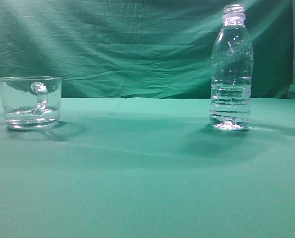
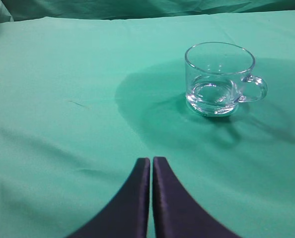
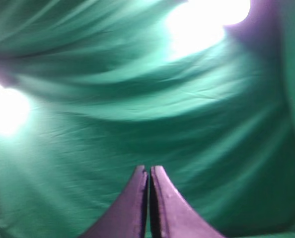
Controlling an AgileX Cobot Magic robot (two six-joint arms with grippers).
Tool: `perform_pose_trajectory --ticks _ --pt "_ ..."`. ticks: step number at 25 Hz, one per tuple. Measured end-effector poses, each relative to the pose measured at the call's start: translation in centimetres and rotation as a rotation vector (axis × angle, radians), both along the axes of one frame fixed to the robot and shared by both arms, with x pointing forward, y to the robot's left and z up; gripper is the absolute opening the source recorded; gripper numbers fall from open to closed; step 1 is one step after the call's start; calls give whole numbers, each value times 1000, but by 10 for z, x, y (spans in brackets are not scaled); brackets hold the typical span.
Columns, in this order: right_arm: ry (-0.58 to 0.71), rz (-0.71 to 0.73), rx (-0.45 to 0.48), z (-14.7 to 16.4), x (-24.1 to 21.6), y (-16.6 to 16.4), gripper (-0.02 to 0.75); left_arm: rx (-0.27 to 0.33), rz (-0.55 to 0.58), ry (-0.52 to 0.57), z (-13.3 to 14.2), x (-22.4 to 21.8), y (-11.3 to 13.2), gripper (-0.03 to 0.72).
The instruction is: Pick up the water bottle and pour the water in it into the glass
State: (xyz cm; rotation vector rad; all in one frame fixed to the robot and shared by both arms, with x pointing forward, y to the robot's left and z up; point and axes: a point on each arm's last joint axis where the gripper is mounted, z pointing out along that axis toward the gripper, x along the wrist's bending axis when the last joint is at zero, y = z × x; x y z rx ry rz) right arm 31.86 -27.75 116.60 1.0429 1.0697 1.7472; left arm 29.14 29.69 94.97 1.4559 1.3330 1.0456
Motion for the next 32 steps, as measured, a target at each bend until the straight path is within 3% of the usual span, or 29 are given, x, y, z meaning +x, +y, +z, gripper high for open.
perform_pose_trajectory --ticks 2,4,8,12,22,27,32 --pt "71 -141 26 -6 0 -13 0 0 0 0 0 0 0 0" --pt "186 -227 -61 -17 2 -19 0 0 0 0 0 0 0 0" --pt "371 -189 -294 -39 1 -15 0 0 0 0 0 0 0 0" --pt "381 -146 -387 -64 -9 -12 0 0 0 0 0 0 0 0" --pt "358 -138 -344 -153 -36 -16 0 0 0 0 0 0 0 0" --pt "473 -136 -342 -192 -30 -16 0 0 0 0 0 0 0 0" --pt "581 -191 -275 -220 -28 -18 0 0 0 0 0 0 0 0"
